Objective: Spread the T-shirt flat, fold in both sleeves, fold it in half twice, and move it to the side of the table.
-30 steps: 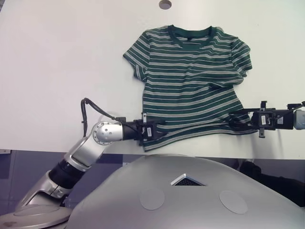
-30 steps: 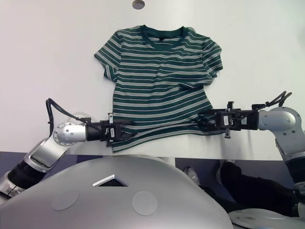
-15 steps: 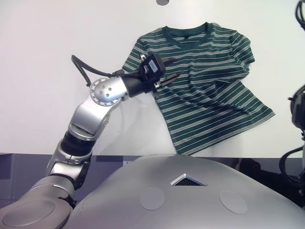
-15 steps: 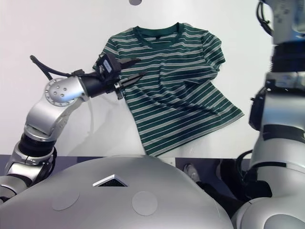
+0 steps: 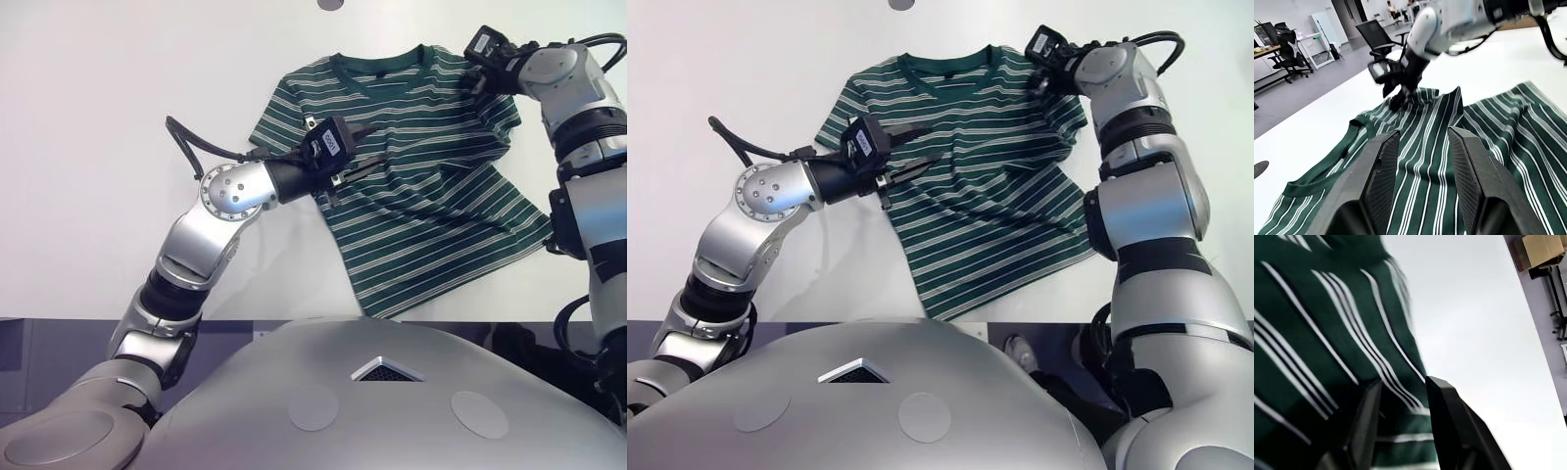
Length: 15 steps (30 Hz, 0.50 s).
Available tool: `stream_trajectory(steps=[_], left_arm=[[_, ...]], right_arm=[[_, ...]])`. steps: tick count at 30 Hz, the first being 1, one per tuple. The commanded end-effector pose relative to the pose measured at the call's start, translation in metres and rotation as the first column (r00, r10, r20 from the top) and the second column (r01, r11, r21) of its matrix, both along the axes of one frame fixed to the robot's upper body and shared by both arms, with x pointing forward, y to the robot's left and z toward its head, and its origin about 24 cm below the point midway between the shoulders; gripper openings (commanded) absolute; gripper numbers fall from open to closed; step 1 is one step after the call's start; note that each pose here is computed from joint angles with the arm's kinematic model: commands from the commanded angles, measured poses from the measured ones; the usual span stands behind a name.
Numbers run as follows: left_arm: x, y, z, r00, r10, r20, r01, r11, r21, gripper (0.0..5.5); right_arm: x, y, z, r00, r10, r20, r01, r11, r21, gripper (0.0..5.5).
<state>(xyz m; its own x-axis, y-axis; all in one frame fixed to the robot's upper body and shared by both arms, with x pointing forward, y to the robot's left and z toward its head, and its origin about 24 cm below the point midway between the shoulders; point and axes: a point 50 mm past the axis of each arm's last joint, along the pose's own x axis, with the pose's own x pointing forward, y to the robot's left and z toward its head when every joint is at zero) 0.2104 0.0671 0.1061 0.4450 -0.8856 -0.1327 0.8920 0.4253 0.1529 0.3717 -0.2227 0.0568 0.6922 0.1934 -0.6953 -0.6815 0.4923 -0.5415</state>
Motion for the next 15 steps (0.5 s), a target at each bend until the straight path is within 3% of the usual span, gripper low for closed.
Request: stream_trajectory(steps=[1,4,6,8,11,13,15], left_arm=[[-0.001,-0.006,0.004,1.0,0.015,0.021,-0.014,1.0,-0.027,1.8],[-0.001,-0.01,0.006,1.0,0.011,0.022,-0.01,0.999,-0.045,1.8],[0.0,-0.012,0.006,0.999,0.024,0.027,-0.023,0.998,-0.051,1.8],[0.002,-0.013,0.007,0.998,0.059,0.037,-0.057,0.997,-0.059,1.8],[0.003,-0.01,-0.005,0.995,0.079,0.055,-0.08,0.996,0.025,1.8],[0.004,0.0,-0.025,0.993,0.112,0.027,-0.115,0.983,0.143,1.8],[0.007,0.009,-0.036,0.983,0.181,0.023,-0.182,0.963,0.2,1.8]], right_arm=[[-0.001,0.017,-0.02,0.999,-0.026,0.041,0.032,0.986,-0.165,1.67],[0.01,0.019,-0.007,0.955,-0.122,0.27,0.173,0.969,-0.178,1.67],[0.028,0.026,0.033,0.804,-0.094,0.588,0.235,0.958,-0.167,1.67],[0.035,0.036,0.057,0.683,-0.072,0.727,0.229,0.966,-0.119,1.67],[0.033,0.035,0.052,0.731,-0.104,0.674,0.162,0.987,-0.023,1.67],[0.026,0.031,0.039,0.867,-0.076,0.492,0.043,0.996,0.077,1.67],[0.011,0.023,0.035,0.94,0.093,0.329,-0.164,0.967,0.196,1.67]])
